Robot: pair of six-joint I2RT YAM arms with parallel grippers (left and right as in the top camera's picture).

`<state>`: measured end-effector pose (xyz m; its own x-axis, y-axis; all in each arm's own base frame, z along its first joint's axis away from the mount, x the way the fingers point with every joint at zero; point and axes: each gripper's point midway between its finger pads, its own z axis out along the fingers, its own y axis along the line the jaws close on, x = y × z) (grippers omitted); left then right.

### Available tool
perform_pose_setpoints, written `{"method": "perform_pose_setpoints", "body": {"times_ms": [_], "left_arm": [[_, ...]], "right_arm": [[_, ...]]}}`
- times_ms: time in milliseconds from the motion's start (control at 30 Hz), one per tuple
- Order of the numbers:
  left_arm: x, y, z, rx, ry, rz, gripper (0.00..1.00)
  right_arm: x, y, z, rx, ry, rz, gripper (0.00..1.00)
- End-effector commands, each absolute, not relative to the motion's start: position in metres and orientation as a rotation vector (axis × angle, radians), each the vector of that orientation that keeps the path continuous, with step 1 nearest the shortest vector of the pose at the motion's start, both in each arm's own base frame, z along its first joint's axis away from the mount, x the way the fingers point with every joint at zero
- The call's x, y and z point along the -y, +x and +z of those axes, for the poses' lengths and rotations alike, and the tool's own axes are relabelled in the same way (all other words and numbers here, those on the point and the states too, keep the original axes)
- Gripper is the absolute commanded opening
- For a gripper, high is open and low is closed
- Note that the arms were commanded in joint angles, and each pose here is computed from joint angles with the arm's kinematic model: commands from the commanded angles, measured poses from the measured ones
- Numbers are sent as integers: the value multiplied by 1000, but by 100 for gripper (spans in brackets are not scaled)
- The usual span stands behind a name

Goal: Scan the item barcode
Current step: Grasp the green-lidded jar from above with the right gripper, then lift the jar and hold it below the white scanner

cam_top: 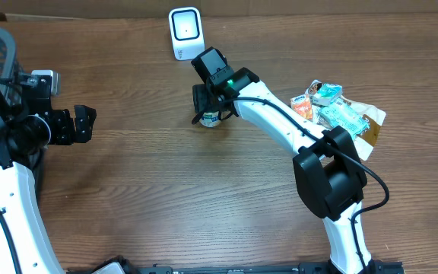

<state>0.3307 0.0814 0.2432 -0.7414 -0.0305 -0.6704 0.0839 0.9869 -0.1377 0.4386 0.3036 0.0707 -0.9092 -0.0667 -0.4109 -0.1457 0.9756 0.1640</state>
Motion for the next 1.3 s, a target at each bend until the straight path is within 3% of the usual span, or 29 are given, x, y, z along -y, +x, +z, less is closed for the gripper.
{"method": "perform_pose_setpoints", "body": {"times_ms": [0,100,233,600,933,1267], "left_arm": [[-83,331,243,-2395,42,-204,100],[-83,331,243,-2395,42,-204,99],[-83,331,243,-2395,42,-204,100],[-83,331,243,-2395,42,-204,99],[-83,331,243,-2395,42,-204,100],[-83,331,243,-2395,42,-204,100]], "right_arm": [[-304,432,84,-2714,-119,295,81],[-304,422,94,-2762,-202,315,85],[-294,415,126,-2797,-300,288,100],[-273,423,231,-2648,-509,267,100],[-273,434,213,-2684,-379,285,97],[-283,441,149,-2807,-368,239,95]]}}
